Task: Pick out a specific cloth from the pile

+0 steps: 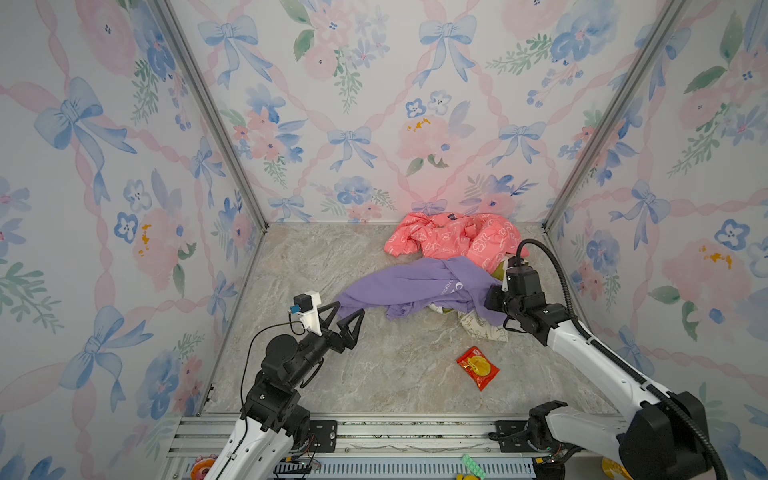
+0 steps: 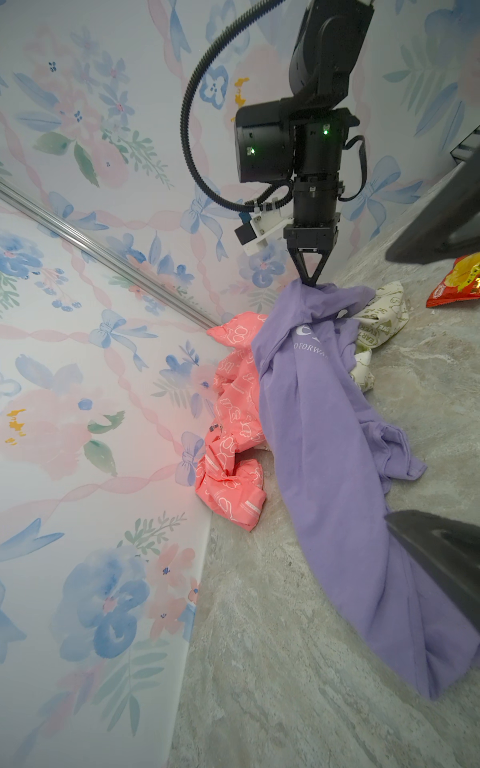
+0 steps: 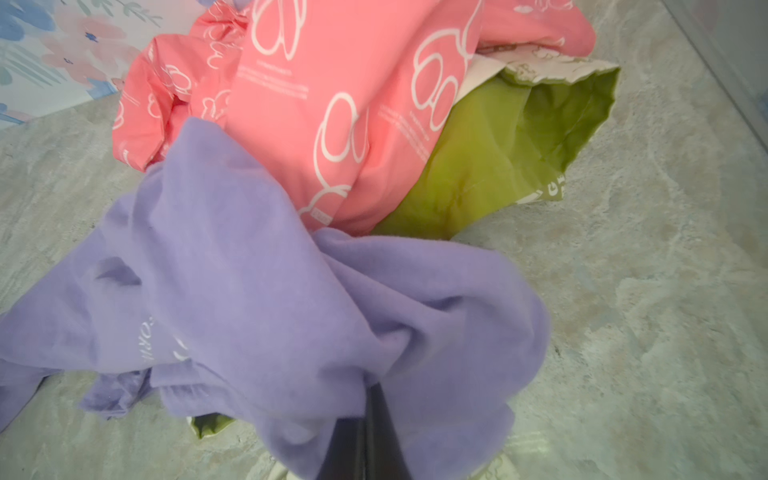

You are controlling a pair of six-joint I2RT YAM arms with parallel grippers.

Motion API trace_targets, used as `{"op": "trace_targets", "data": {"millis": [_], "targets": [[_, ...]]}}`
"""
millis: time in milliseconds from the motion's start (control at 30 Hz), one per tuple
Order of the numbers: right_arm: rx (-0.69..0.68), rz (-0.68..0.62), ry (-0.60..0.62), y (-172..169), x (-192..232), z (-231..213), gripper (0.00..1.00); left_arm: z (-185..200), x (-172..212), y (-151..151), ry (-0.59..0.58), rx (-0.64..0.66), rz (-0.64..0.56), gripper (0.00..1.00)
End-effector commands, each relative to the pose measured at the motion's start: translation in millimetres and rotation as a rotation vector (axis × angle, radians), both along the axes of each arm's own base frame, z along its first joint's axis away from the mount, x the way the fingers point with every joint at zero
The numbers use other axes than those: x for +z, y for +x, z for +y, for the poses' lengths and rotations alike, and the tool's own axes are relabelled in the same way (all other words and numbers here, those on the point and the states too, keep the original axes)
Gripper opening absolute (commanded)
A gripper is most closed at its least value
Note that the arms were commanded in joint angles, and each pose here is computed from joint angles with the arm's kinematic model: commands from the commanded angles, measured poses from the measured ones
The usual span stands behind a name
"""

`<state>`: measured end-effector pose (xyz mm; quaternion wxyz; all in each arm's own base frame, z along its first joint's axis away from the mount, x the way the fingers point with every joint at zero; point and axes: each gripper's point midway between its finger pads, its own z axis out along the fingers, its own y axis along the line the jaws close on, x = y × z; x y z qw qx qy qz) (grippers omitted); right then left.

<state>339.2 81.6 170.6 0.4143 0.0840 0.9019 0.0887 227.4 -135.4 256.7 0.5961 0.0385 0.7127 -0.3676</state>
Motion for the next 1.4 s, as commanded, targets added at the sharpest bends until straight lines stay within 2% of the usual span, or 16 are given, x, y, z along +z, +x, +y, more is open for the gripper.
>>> {"op": "trace_targets", "data": {"millis": [0, 267, 400, 533, 800, 900, 1367], "targets": [[0.046, -0.117, 0.053, 8, 39, 9, 0.0, -6, 9, -2, -0.019, -0.031, -0.024, 0.93], [0.216, -0.295, 0.208, 8, 106, 50, 0.0, -18, 11, -4, -0.042, -0.071, -0.037, 0.91], [0.338, -0.334, 0.258, 6, 129, 85, 0.0, -28, 9, -4, -0.041, -0.096, -0.027, 0.91], [0.476, -0.334, 0.257, -2, 141, 132, 0.0, -40, 7, -5, -0.041, -0.126, -0.023, 0.88], [0.678, -0.273, 0.268, -25, 136, 215, 0.0, -58, 2, 0, -0.057, -0.148, 0.01, 0.84], [0.728, -0.251, 0.282, -37, 129, 238, 0.0, -66, -10, 7, -0.036, -0.158, 0.063, 0.81], [0.866, -0.172, 0.342, -73, 106, 301, 0.0, -85, -33, 18, 0.011, -0.177, 0.138, 0.75]]}}
